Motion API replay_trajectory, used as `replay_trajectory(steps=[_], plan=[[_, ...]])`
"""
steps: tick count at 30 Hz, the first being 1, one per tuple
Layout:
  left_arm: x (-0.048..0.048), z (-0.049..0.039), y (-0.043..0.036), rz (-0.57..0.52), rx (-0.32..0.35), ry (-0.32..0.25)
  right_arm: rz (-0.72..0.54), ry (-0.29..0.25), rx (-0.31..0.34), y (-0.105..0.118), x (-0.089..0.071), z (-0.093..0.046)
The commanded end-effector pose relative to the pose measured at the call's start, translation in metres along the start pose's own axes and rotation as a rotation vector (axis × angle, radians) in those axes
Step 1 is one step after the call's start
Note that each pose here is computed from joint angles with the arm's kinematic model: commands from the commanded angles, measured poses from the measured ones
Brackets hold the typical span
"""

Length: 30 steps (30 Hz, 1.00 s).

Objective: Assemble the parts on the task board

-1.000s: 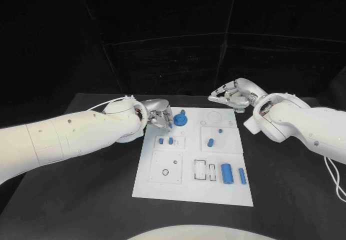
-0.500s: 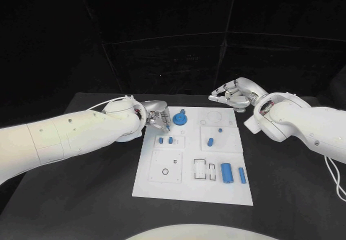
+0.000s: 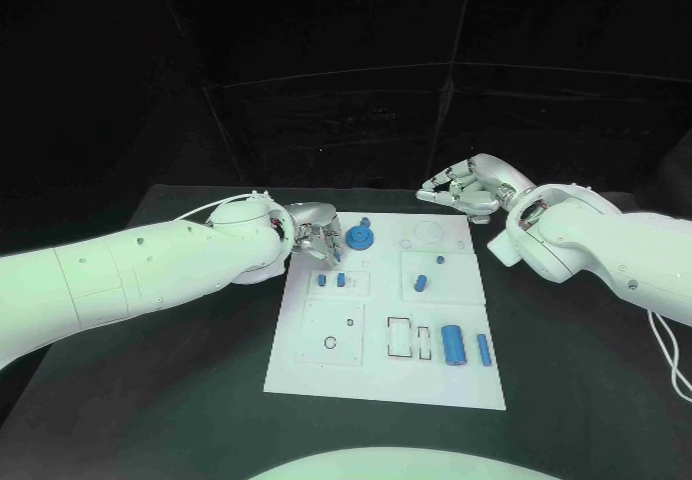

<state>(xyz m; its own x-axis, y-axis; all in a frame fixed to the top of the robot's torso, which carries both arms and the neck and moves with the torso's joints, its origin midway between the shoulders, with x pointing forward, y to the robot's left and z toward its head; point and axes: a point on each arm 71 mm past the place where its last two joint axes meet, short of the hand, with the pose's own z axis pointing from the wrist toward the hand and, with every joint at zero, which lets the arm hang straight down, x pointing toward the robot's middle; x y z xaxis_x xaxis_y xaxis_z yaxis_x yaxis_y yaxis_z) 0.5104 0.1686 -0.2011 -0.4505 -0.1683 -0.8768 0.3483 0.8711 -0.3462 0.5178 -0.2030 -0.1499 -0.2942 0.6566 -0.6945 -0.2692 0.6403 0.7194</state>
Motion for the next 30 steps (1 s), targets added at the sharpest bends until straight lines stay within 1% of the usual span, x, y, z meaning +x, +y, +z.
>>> replay_trajectory(steps=[1,12,24,30], plan=[[0.0019,0.0001,-0.0001,-0.005,-0.005,0.026,0.002,0.004,-0.009,0.0016,-0.0001,0.0002],[0.0028,0.0023,-0.0012,-0.004,-0.013,0.035,0.002,0.004,-0.009,0.0017,0.0001,0.0004],[0.0032,0.0056,0.0042,0.002,-0.046,0.051,0.002,0.004,-0.008,0.0015,0.0000,0.0004],[0.0049,0.0080,0.0032,0.002,-0.044,0.057,0.002,0.005,-0.006,0.0011,-0.0001,0.0005]])
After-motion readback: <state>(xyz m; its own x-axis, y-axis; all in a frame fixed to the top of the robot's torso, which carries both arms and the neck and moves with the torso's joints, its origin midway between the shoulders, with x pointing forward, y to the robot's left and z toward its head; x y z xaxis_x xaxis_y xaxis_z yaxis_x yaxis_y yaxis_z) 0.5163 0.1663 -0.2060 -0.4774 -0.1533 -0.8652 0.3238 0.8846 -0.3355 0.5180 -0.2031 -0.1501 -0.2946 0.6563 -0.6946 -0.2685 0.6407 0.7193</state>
